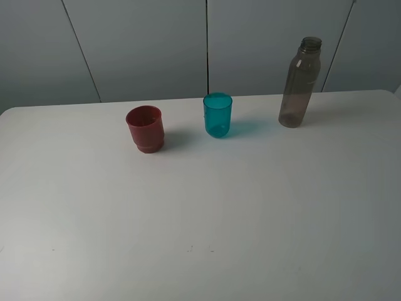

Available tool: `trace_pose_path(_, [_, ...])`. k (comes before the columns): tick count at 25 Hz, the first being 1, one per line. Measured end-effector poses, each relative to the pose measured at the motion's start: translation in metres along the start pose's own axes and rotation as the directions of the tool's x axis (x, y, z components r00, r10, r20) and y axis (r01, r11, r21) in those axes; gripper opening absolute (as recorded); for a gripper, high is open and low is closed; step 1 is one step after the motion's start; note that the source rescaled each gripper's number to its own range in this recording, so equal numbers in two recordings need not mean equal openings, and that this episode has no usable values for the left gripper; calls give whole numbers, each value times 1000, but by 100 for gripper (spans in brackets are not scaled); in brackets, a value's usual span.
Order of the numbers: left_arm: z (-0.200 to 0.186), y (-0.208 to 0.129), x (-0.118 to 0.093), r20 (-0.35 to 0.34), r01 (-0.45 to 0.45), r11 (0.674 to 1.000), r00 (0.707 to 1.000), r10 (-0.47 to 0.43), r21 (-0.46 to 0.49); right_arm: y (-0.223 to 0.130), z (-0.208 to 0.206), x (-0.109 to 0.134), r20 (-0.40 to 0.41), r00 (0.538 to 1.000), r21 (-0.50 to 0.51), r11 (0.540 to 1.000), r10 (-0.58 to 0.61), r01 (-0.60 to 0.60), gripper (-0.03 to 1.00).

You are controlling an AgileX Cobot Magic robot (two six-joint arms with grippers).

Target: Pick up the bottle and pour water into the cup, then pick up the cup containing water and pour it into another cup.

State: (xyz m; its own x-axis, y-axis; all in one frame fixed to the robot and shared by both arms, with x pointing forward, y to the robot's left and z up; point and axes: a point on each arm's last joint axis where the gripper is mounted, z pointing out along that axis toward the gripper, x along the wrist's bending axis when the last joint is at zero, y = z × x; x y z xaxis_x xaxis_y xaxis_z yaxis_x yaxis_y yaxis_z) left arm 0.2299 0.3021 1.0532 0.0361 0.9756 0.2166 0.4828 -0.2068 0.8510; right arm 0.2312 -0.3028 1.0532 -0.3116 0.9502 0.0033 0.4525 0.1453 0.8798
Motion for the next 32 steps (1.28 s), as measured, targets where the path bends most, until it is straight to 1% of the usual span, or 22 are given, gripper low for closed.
trace_pose_path(3, [0,0,0,0,0,1000,1000,0,0,0,0,1,85,995,-2,999,48,-48,100])
trace_pose_path(6, [0,0,0,0,0,1000,1000,0,0,0,0,2,175,980,-9,995,95,-95,100])
trace_pose_path(8, [0,0,0,0,0,1000,1000,0,0,0,0,2,214,970,-13,993,113,-113,100])
trace_pose_path(10, [0,0,0,0,0,1000,1000,0,0,0,0,2,243,962,-16,992,128,-128,100])
trace_pose_path(18, [0,0,0,0,0,1000,1000,0,0,0,0,3,313,936,-26,986,162,-162,100])
trace_pose_path(22, [0,0,0,0,0,1000,1000,0,0,0,1,5,319,936,-22,988,149,-150,100])
trace_pose_path(27, [0,0,0,0,0,1000,1000,0,0,2,2,9,266,958,-12,994,106,-107,100])
trace_pose_path(32, [0,0,0,0,4,1000,1000,-4,0,2,3,10,261,961,-8,996,89,-90,100])
